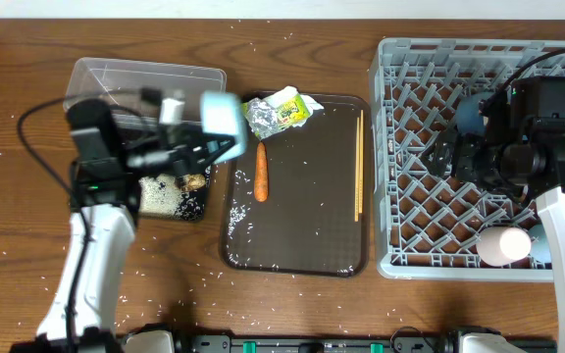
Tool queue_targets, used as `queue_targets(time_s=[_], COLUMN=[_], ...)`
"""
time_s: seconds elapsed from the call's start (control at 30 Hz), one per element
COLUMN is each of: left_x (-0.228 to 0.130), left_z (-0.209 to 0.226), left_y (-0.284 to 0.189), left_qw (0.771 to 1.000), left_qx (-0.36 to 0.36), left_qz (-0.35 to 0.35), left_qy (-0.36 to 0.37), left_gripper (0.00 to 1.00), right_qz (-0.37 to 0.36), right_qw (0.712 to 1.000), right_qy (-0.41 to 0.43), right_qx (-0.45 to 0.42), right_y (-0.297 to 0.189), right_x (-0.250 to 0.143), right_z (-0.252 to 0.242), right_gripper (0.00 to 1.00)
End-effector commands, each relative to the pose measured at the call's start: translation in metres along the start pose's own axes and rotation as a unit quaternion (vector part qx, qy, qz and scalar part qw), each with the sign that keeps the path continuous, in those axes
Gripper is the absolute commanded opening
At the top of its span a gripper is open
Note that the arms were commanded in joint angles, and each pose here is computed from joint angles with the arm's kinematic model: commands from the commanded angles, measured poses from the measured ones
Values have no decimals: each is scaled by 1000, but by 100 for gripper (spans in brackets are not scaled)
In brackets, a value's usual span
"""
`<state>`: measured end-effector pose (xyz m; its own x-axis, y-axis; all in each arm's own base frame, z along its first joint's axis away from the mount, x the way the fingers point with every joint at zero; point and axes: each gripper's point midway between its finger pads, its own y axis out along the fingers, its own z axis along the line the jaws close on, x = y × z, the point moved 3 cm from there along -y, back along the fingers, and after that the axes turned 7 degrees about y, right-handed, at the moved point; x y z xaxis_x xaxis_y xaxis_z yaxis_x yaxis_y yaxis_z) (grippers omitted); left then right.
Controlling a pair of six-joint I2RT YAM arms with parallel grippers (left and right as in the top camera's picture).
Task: Sort waste into correct bins and load items into the dishwasher rack
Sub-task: 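Hand the white bowl from the left gripper to the right gripper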
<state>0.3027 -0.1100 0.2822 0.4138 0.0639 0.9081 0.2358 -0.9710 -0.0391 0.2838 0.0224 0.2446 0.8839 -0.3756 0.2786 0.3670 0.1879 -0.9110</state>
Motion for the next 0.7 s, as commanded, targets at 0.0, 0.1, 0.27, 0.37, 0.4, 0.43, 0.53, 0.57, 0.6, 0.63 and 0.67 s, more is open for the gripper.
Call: queue_targets(time_s=[0.0,0.1,0.27,0.37,0.4,0.43,0.53,0.57,0.6,0.63,0.67], left_x=[27,41,27,15,11,7,-5,-9,-12,-15,-17], left_z=[-20,-26,-17,-20,-21,-21,-19,-17,-16,-14,-13], left_y=[34,60,103,136,148,158,191,203,212,223,234], left_qw=[999,998,997,995,994,993,989,987,986,985,983], left_qx=[0,2,-6,-47,-61,-72,-100,-108,-113,-121,-127], left_qz=[-17,-49,-54,-50,-49,-47,-36,-30,-25,-19,-14], left_qy=[-46,-29,-59,-70,-77,-81,-104,-114,-119,-126,-130], left_gripper=[6,6,6,6,6,6,6,6,6,6,6], right_qz=[-6,-12,-19,-21,-21,-21,-18,-17,-15,-14,-13], right_qw=[1000,1000,997,993,992,991,989,988,988,988,988], right_qy=[-4,18,73,109,119,126,144,147,148,148,149], right_qx=[8,2,-17,-29,-33,-35,-41,-42,-43,-44,-44], right_y=[-4,-6,-13,-17,-19,-20,-22,-22,-22,-22,-22], right_x=[3,7,14,15,15,15,13,13,12,11,11], right_z=[-1,-11,-42,-62,-68,-71,-81,-82,-83,-83,-83], right_gripper=[99,99,99,99,99,99,99,99,99,99,99])
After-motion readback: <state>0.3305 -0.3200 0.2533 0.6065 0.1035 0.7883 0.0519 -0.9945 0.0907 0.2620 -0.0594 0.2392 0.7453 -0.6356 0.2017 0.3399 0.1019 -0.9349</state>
